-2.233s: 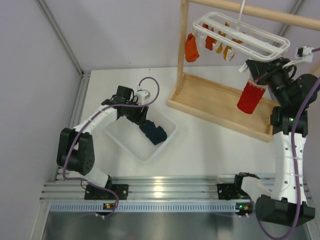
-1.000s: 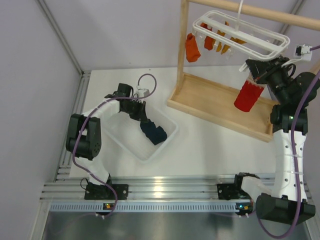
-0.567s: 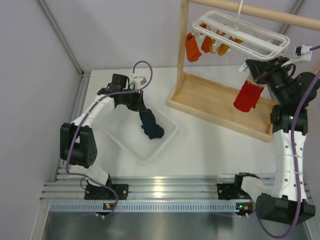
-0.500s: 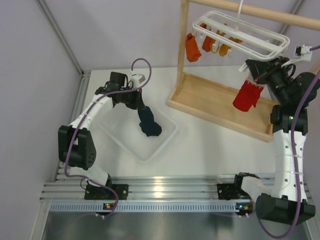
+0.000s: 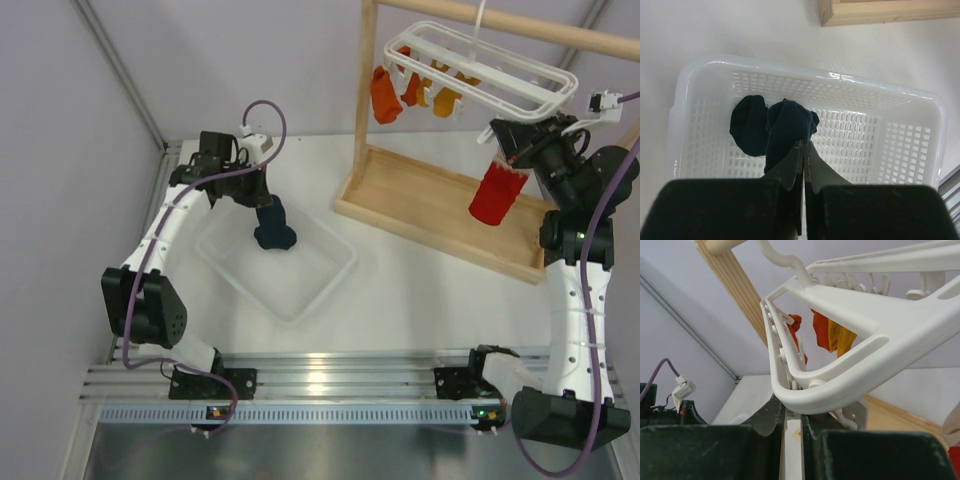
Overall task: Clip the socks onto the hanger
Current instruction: Place the sock in the bin.
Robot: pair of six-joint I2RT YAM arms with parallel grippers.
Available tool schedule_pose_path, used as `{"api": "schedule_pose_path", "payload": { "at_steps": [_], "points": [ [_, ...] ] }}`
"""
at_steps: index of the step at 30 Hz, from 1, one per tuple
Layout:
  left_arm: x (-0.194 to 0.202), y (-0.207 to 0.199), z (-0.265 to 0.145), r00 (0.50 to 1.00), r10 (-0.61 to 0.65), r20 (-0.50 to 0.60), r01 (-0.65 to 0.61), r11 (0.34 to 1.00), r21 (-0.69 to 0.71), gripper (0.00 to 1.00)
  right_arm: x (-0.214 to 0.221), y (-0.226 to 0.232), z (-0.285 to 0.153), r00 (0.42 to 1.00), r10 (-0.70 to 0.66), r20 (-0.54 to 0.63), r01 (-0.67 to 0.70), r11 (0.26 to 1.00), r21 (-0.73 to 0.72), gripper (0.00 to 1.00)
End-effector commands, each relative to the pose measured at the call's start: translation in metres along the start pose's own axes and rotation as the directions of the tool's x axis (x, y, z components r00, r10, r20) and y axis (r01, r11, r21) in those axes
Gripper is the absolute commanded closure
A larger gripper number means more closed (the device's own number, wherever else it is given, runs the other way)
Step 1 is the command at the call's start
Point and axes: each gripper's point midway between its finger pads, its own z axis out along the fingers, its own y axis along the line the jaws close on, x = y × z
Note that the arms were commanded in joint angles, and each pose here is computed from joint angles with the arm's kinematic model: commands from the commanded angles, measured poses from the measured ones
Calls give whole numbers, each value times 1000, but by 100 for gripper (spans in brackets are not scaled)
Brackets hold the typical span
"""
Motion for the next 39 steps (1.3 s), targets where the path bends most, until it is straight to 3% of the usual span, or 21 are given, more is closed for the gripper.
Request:
{"api": "schedule_pose_path", "payload": {
  "at_steps": [1, 7, 12, 18, 20, 25, 28, 34, 39],
  "points": [
    [-23, -5, -25, 997, 14, 70, -13, 1000, -23, 100, 11, 2, 1, 999, 3, -39, -4, 1000, -29, 100],
    [-19, -36, -39, 996, 22, 81, -32, 993, 113, 100, 10, 3, 1, 999, 0, -38, -1, 999, -33, 100],
    [-5, -58, -45, 994, -84, 65, 71, 981, 179, 100, 14, 2, 2, 999, 11, -45, -12, 999, -34, 100],
    [29, -72, -33, 951, -308, -7, 302, 928, 220, 100, 16, 2, 3, 998, 23, -55, -25, 999, -35, 100],
    [46, -75, -23, 915, -401, -43, 400, 889, 225, 100, 18, 2, 3, 998, 28, -65, -30, 999, -34, 100],
    [105, -57, 3, 788, -602, -129, 615, 781, 107, 100, 18, 3, 4, 996, 27, -79, -30, 999, -36, 100],
    [116, -31, 13, 771, -634, -62, 637, 769, 54, 100, 16, 4, 3, 996, 16, -82, -19, 999, -35, 100],
    [121, 30, 4, 781, -617, 103, 625, 769, -133, 100, 12, 8, -2, 996, -23, -80, 20, 999, -35, 100],
    [132, 58, -2, 811, -573, 119, 580, 761, -290, 100, 10, 9, -5, 997, -37, -72, 34, 999, -39, 100]
  ]
}}
